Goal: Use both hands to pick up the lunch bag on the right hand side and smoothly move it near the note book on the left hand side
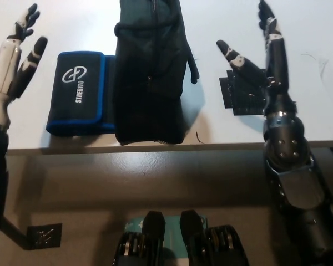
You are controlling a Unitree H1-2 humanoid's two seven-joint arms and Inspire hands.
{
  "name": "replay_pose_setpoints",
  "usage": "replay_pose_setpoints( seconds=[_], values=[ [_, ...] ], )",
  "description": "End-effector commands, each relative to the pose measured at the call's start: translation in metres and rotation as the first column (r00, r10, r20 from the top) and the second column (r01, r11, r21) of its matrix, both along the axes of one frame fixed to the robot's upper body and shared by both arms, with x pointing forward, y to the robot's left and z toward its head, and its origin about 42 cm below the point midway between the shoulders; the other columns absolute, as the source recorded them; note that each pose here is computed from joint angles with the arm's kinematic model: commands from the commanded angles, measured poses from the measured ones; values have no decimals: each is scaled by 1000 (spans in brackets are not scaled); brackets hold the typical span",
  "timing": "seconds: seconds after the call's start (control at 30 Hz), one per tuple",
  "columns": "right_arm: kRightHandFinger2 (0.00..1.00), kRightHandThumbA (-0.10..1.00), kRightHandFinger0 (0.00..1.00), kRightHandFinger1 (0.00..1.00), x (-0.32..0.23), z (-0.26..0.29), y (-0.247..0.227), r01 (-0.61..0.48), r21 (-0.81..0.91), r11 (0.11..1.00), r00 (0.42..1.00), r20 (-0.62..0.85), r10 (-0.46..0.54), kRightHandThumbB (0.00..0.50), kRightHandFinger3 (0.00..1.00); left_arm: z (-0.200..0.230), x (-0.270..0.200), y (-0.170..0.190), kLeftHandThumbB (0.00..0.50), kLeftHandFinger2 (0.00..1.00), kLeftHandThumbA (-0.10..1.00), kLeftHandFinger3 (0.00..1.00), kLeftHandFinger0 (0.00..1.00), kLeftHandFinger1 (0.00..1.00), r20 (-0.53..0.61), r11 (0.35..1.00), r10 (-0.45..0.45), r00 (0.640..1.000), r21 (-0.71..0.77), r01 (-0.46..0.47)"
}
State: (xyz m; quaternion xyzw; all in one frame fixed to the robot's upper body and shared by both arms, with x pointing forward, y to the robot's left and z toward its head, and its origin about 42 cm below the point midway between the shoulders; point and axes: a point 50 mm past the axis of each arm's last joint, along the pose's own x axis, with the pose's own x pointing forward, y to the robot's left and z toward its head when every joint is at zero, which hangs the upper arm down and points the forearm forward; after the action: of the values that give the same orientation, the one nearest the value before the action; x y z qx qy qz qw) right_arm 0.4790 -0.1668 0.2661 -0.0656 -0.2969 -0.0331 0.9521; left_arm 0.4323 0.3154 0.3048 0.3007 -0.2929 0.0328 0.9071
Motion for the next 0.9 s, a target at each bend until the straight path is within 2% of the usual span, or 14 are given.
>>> replay_pose_setpoints(
  seconds=[0.0, 0.03, 0.13, 0.27, 0.4, 0.47, 0.5, 0.6, 0.63, 0.73, 0.87],
  values=[
    [1000, 1000, 1000, 1000, -26, 31, -38, 67, -2, 998, 989, 136, -66, 400, 1000, 26, -38, 27, 479, 1000, 1000, 1000, 1000, 1000, 114, 999, 12, 993, 43, -17],
    [1000, 1000, 1000, 1000, -32, 26, -43, 59, 7, 998, 987, 148, -59, 377, 1000, 20, -44, 30, 467, 1000, 1000, 1000, 1000, 1000, 113, 1000, 4, 994, 24, -6],
    [1000, 1000, 1000, 1000, -53, 14, -60, 58, 23, 998, 986, 155, -61, 394, 1000, -2, -64, 41, 418, 1000, 1000, 1000, 1000, 1000, 121, 999, -28, 992, -22, 31],
    [1000, 1000, 1000, 1000, -74, 3, -76, 39, 17, 999, 987, 153, -41, 406, 1000, -21, -85, 49, 442, 1000, 1000, 1000, 1000, 1000, 126, 997, -15, 992, -78, 25],
    [1000, 1000, 1000, 1000, -95, -9, -92, 33, 17, 999, 989, 143, -35, 397, 1000, -34, -109, 57, 369, 1000, 1000, 1000, 1000, 1000, 152, 993, -23, 988, -107, 40],
    [1000, 1000, 1000, 1000, -104, -15, -100, 33, 17, 999, 991, 126, -35, 420, 1000, -40, -120, 61, 361, 1000, 1000, 1000, 1000, 1000, 157, 993, -25, 987, -109, 42],
    [1000, 1000, 1000, 1000, -105, -15, -101, 32, 17, 999, 992, 122, -34, 425, 1000, -41, -121, 62, 360, 1000, 1000, 1000, 1000, 1000, 158, 993, -25, 987, -110, 42],
    [1000, 1000, 1000, 1000, -112, -25, -109, 39, -2, 999, 994, 106, -38, 402, 1000, -49, -131, 66, 363, 1000, 1000, 1000, 1000, 1000, 157, 992, -15, 988, -123, 35],
    [1000, 1000, 1000, 1000, -113, -28, -111, 39, -3, 999, 994, 98, -38, 391, 1000, -53, -132, 68, 380, 1000, 1000, 1000, 1000, 1000, 147, 991, -12, 989, -133, 31],
    [1000, 1000, 1000, 1000, -114, -38, -114, 40, -15, 999, 997, 68, -39, 370, 1000, -64, -134, 72, 377, 1000, 1000, 1000, 1000, 1000, 122, 990, -12, 993, -141, 29],
    [1000, 1000, 1000, 1000, -113, -61, -109, 17, -39, 999, 1000, 0, -17, 363, 1000, -91, -133, 72, 397, 1000, 1000, 1000, 1000, 1000, 29, 984, -7, 1000, -180, 12]
  ],
)
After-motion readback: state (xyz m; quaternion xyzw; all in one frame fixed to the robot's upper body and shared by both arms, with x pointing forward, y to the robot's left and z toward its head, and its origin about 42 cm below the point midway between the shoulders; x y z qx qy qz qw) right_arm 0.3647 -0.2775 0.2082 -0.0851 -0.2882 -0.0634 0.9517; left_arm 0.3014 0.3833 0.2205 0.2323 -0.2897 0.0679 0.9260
